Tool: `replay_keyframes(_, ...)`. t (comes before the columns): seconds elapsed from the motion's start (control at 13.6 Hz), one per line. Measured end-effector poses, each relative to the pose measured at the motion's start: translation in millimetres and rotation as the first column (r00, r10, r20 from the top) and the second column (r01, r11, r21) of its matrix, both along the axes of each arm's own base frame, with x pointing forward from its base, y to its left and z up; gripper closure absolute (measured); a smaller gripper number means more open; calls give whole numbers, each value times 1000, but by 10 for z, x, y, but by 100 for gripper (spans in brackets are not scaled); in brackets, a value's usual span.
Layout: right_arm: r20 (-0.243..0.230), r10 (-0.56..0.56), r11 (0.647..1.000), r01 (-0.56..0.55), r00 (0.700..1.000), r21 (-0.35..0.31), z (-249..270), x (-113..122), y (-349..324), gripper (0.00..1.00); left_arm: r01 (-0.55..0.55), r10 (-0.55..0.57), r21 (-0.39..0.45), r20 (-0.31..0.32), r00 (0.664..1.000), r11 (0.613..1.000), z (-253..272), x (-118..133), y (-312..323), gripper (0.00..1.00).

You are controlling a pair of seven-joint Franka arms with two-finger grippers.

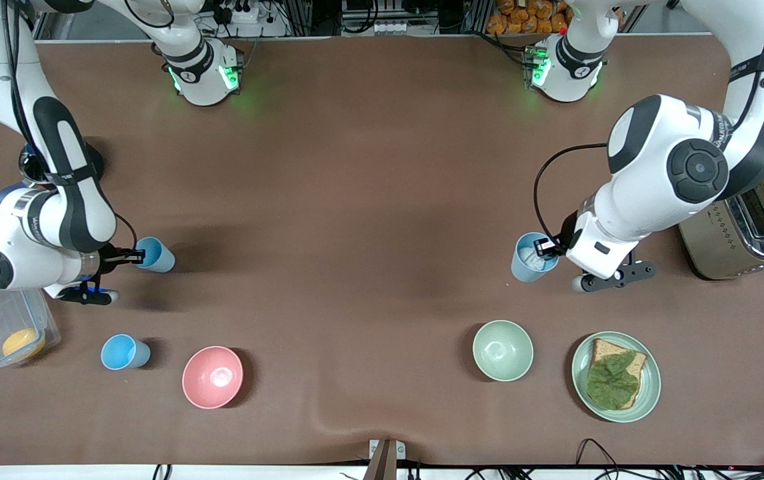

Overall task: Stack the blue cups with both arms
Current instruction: 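Grasp the blue cup with the right gripper while the left gripper holds its cup, then carry the tissue cup to the table middle with the left gripper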

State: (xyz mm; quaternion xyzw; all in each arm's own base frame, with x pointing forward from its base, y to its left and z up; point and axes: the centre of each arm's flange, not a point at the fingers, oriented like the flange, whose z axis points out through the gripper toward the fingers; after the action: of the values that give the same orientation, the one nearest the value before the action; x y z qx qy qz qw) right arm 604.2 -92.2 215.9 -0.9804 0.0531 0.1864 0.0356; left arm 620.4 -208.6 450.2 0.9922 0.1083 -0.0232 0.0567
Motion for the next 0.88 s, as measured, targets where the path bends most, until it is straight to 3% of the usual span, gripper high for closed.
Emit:
replay_keyframes(0.22,6,-9,1000,9,1000,24,211,26,26,96,-3,3,-1,4,1000,1000,19,15,27,96)
replay_keyframes(0.59,38,-13,996,10,999,90,1098,22,216,96,-6,6,-12,29,1000,1000,225,39,-41,96)
replay_keyframes(0.88,48,-6,995,1,999,96,1182,26,288,96,-42,42,-14,18,999,999,267,-79,-369,96)
